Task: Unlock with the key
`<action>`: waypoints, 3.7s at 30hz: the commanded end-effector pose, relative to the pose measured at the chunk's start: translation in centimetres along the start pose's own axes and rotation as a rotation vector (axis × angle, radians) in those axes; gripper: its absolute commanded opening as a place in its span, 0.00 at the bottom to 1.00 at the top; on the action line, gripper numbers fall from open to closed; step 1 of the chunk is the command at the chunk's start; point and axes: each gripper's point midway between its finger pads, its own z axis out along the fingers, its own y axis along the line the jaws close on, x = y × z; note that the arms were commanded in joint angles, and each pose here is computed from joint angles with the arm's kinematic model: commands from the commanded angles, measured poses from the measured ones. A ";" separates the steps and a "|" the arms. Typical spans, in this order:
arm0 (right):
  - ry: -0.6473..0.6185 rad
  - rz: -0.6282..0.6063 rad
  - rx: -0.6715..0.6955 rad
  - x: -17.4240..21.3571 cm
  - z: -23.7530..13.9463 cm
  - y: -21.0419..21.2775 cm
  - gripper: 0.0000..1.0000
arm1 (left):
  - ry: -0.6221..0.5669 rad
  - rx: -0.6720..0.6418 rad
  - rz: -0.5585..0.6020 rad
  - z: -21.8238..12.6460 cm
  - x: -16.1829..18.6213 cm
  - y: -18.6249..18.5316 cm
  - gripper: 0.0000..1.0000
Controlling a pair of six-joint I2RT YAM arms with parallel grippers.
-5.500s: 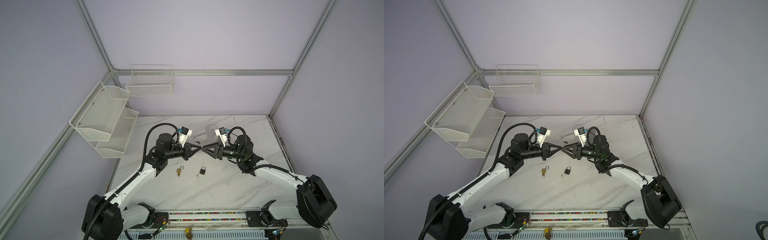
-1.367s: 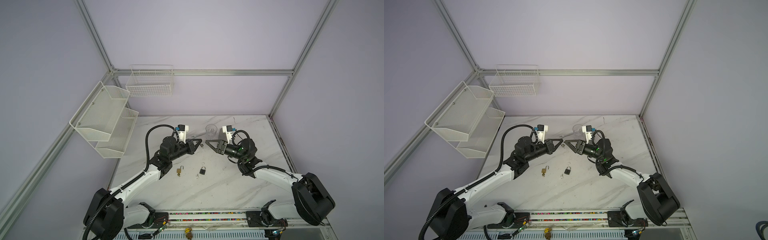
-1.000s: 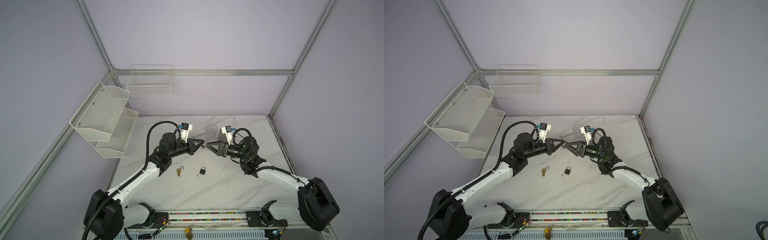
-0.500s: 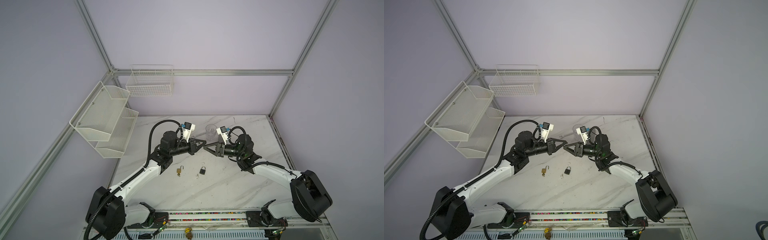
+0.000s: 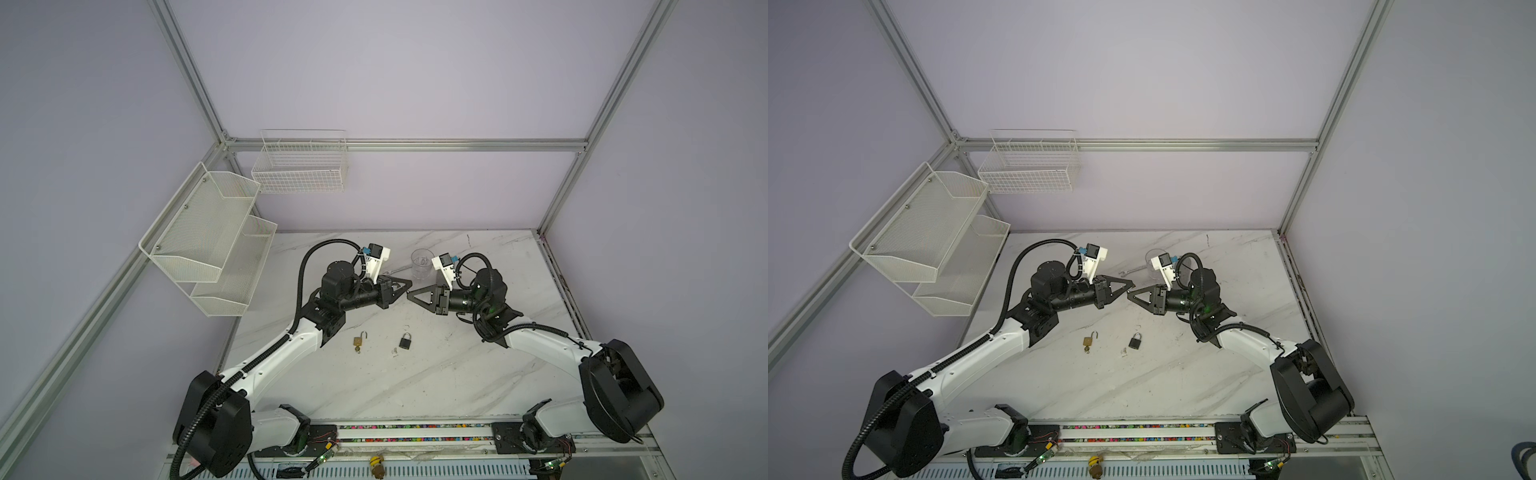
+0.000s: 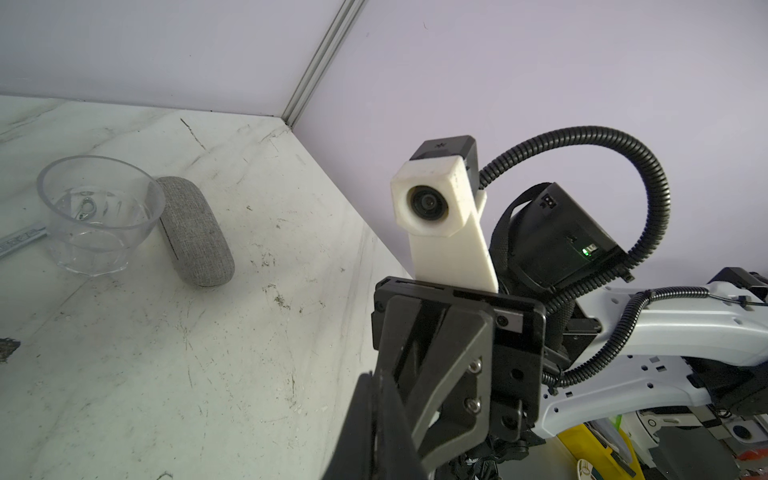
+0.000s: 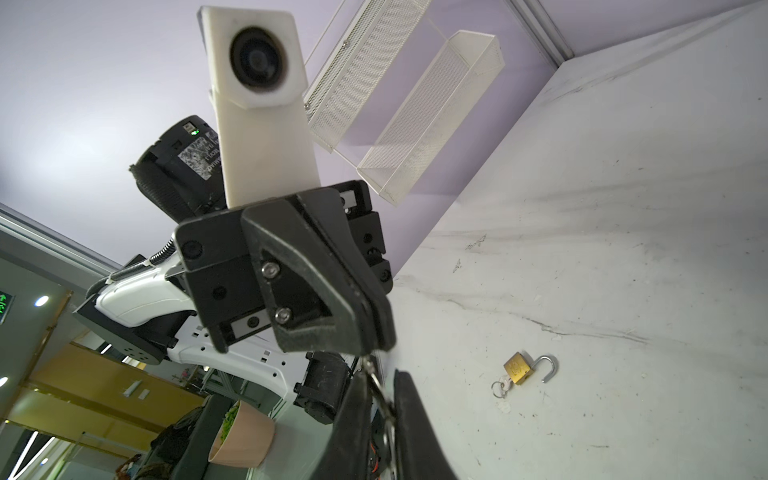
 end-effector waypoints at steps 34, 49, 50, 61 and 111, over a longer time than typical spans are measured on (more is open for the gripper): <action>-0.124 0.116 0.422 -0.7 -5.6 -6.5 0.00 | -0.085 -0.383 -0.049 -3.9 -0.5 2.3 0.69; -0.115 0.249 0.629 2.2 -8.0 -12.2 0.00 | 0.338 -0.680 0.005 0.0 11.6 6.3 0.69; -0.117 0.249 0.629 2.1 -8.1 -12.2 0.00 | 0.359 -0.693 0.005 0.3 12.1 6.6 0.69; -0.132 0.243 0.712 2.0 -9.4 -14.2 0.00 | 0.596 -0.803 0.043 4.7 18.1 9.2 0.69; -0.126 0.240 0.659 1.2 -9.5 -13.6 0.00 | 0.719 -1.078 -0.004 2.4 23.5 14.5 0.44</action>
